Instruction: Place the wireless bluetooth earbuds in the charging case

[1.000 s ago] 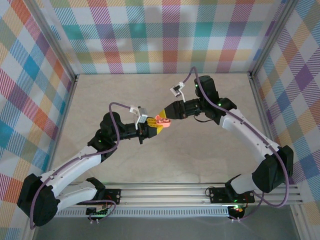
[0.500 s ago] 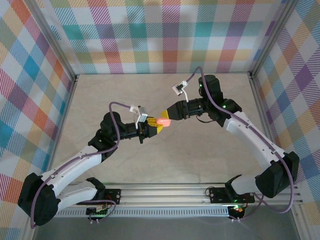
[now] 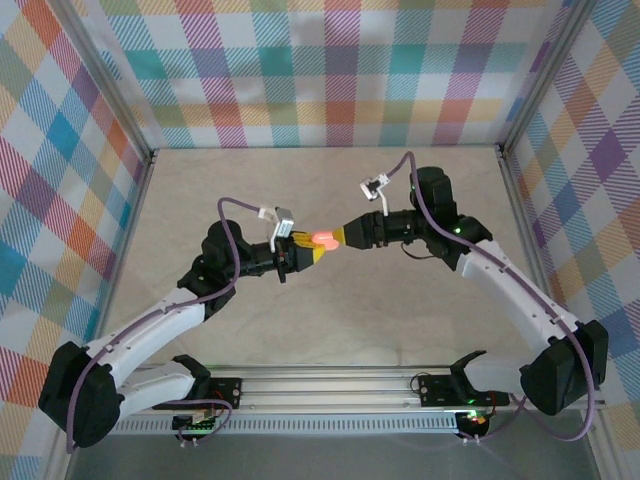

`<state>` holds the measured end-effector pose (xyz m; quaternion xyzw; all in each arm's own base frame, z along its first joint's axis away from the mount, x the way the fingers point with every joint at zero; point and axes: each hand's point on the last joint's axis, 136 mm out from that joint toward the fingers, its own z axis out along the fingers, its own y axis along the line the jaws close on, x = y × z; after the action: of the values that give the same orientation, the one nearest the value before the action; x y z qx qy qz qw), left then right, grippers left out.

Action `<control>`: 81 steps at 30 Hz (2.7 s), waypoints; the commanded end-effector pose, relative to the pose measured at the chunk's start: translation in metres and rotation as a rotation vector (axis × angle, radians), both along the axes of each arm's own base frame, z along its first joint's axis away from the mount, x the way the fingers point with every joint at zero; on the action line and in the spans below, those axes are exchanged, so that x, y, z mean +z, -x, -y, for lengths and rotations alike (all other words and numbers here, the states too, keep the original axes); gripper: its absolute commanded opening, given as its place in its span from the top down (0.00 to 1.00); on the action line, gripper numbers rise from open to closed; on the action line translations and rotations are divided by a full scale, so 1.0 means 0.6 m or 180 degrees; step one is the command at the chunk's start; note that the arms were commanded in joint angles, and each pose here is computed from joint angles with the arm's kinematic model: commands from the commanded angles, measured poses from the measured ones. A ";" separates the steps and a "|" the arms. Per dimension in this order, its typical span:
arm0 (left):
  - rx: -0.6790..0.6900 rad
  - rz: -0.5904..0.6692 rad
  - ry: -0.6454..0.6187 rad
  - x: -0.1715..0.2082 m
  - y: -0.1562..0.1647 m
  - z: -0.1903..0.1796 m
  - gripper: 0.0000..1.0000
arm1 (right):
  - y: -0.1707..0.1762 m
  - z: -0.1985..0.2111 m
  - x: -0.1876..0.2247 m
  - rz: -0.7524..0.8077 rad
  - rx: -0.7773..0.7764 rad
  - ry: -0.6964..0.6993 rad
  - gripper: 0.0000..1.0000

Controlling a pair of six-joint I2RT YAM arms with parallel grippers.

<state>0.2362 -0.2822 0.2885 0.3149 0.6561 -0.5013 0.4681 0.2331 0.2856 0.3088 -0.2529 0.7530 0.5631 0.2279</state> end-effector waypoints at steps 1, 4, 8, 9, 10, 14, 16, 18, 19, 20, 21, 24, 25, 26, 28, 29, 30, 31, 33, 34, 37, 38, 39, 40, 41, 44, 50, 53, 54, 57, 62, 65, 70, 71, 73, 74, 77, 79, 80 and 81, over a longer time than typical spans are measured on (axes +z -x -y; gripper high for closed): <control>-0.0070 -0.0031 0.0265 0.056 -0.002 -0.001 1.00 | -0.004 -0.003 0.018 0.0131 -0.0036 -0.0235 0.37; -0.0127 -0.0138 0.0346 0.071 -0.004 0.003 1.00 | -0.002 -0.007 0.017 0.0090 0.0003 -0.0330 0.39; -0.0284 -0.0264 0.0417 0.085 -0.002 0.013 1.00 | -0.005 -0.010 0.019 0.0094 0.0023 -0.0358 0.43; -0.0331 -0.0290 0.0446 0.090 0.000 0.016 1.00 | -0.007 -0.011 0.018 0.0086 0.0019 -0.0350 0.45; -0.0363 -0.0316 0.0476 0.094 -0.001 0.017 1.00 | -0.009 -0.012 0.018 0.0089 0.0019 -0.0349 0.47; -0.0425 -0.0390 0.0496 0.097 -0.001 0.022 1.00 | -0.013 -0.017 0.025 0.0092 0.0067 -0.0419 0.63; -0.0438 -0.0418 0.0488 0.095 0.000 0.023 1.00 | -0.013 -0.019 0.028 0.0090 0.0085 -0.0455 0.72; -0.0426 -0.0455 0.0451 0.089 -0.003 0.024 1.00 | -0.014 -0.020 0.029 0.0098 0.0094 -0.0467 0.79; -0.0412 -0.0467 0.0421 0.085 -0.004 0.024 1.00 | -0.015 -0.020 0.026 0.0079 0.0090 -0.0459 0.81; -0.0390 -0.0473 0.0394 0.081 -0.007 0.024 1.00 | -0.016 -0.020 0.023 0.0068 0.0087 -0.0453 0.84; -0.0359 -0.0479 0.0360 0.075 -0.009 0.024 1.00 | -0.018 -0.021 0.019 0.0049 0.0068 -0.0441 0.85; -0.0124 -0.0524 0.0187 0.052 -0.027 0.017 0.81 | -0.031 -0.020 0.001 -0.0035 -0.0062 -0.0359 0.89; 0.0073 -0.0560 0.0067 0.038 -0.040 0.010 0.71 | -0.037 -0.019 -0.006 -0.0071 -0.0125 -0.0318 0.90; 0.0190 -0.0551 -0.0011 0.029 -0.045 0.004 0.62 | -0.042 -0.020 -0.013 -0.0108 -0.0168 -0.0282 0.91; 0.0406 -0.0484 -0.0157 0.014 -0.055 -0.010 0.45 | -0.052 -0.021 -0.028 -0.0193 -0.0246 -0.0202 0.92; 0.0529 -0.0488 -0.0229 0.007 -0.061 -0.019 0.35 | -0.058 -0.021 -0.036 -0.0236 -0.0291 -0.0160 0.92; 0.0646 -0.0480 -0.0320 -0.002 -0.065 -0.028 0.21 | -0.064 -0.021 -0.049 -0.0306 -0.0349 -0.0099 0.92; 0.0783 -0.0473 -0.0424 -0.012 -0.071 -0.039 0.07 | -0.072 -0.021 -0.061 -0.0362 -0.0410 -0.0034 0.92; 0.1095 -0.0490 -0.0651 -0.034 -0.082 -0.065 0.00 | -0.087 -0.021 -0.089 -0.0501 -0.0504 0.0122 0.92; 0.1248 -0.0502 -0.0767 -0.046 -0.088 -0.079 0.00 | -0.094 -0.022 -0.105 -0.0573 -0.0542 0.0212 0.92; 0.1671 -0.0460 -0.1099 -0.078 -0.098 -0.125 0.00 | -0.119 -0.026 -0.166 -0.0823 -0.0629 0.0535 0.91; 0.1777 -0.0448 -0.1170 -0.086 -0.099 -0.138 0.00 | -0.126 -0.027 -0.188 -0.0931 -0.0644 0.0635 0.91; 0.1876 -0.0460 -0.1227 -0.097 -0.099 -0.150 0.00 | -0.133 -0.032 -0.214 -0.1048 -0.0640 0.0716 0.91; 0.1958 -0.0477 -0.1270 -0.105 -0.100 -0.161 0.00 | -0.141 -0.036 -0.230 -0.1127 -0.0634 0.0752 0.92; 0.2025 -0.0508 -0.1315 -0.114 -0.100 -0.171 0.00 | -0.148 -0.042 -0.250 -0.1222 -0.0623 0.0791 0.92; 0.2117 -0.0606 -0.1415 -0.139 -0.099 -0.186 0.00 | -0.176 -0.064 -0.301 -0.1460 -0.0562 0.0851 0.93; 0.2196 -0.0689 -0.1482 -0.164 -0.096 -0.202 0.00 | -0.223 -0.088 -0.385 -0.1753 -0.0577 0.1082 0.93; 0.2279 -0.0704 -0.1532 -0.172 -0.095 -0.215 0.00 | -0.232 -0.087 -0.422 -0.1900 -0.0587 0.1280 0.92; 0.2307 -0.0716 -0.1538 -0.176 -0.095 -0.220 0.00 | -0.231 -0.086 -0.434 -0.1947 -0.0586 0.1348 0.92; 0.2366 -0.0739 -0.1530 -0.182 -0.095 -0.230 0.00 | -0.229 -0.080 -0.456 -0.2012 -0.0605 0.1499 0.88; 0.2420 -0.0759 -0.1530 -0.184 -0.097 -0.241 0.00 | -0.220 -0.069 -0.470 -0.2112 -0.0625 0.1672 0.70; 0.2456 -0.0766 -0.1531 -0.183 -0.101 -0.248 0.00 | -0.215 -0.062 -0.461 -0.2119 -0.0646 0.1732 0.62; 0.2574 -0.0727 -0.1512 -0.171 -0.110 -0.267 0.00 | -0.211 -0.046 -0.428 -0.2014 -0.0697 0.1792 0.48; 0.2620 -0.0712 -0.1499 -0.168 -0.113 -0.273 0.00 | -0.211 -0.042 -0.420 -0.1989 -0.0707 0.1791 0.48; 0.2770 -0.0681 -0.1485 -0.164 -0.120 -0.294 0.00 | -0.211 -0.028 -0.401 -0.1896 -0.0778 0.1788 0.48; 0.2830 -0.0663 -0.1496 -0.165 -0.124 -0.302 0.00 | -0.212 -0.021 -0.388 -0.1809 -0.0818 0.1776 0.48; 0.3204 -0.0632 -0.1511 -0.173 -0.144 -0.350 0.00 | -0.222 0.023 -0.352 -0.1443 -0.1095 0.1871 0.41; 0.3470 -0.0643 -0.1454 -0.177 -0.161 -0.387 0.00 | -0.230 0.071 -0.329 -0.1118 -0.1424 0.2054 0.37; 0.3571 -0.0633 -0.1423 -0.180 -0.168 -0.400 0.00 | -0.233 0.094 -0.319 -0.0971 -0.1577 0.2133 0.34; 0.3719 -0.0617 -0.1393 -0.183 -0.175 -0.417 0.00 | -0.236 0.121 -0.312 -0.0780 -0.1756 0.2240 0.31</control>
<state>0.3292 -0.0566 0.1787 -0.0184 0.8627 -0.0781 0.4993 0.3642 0.2556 0.1063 -0.0358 0.9481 0.3008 0.0964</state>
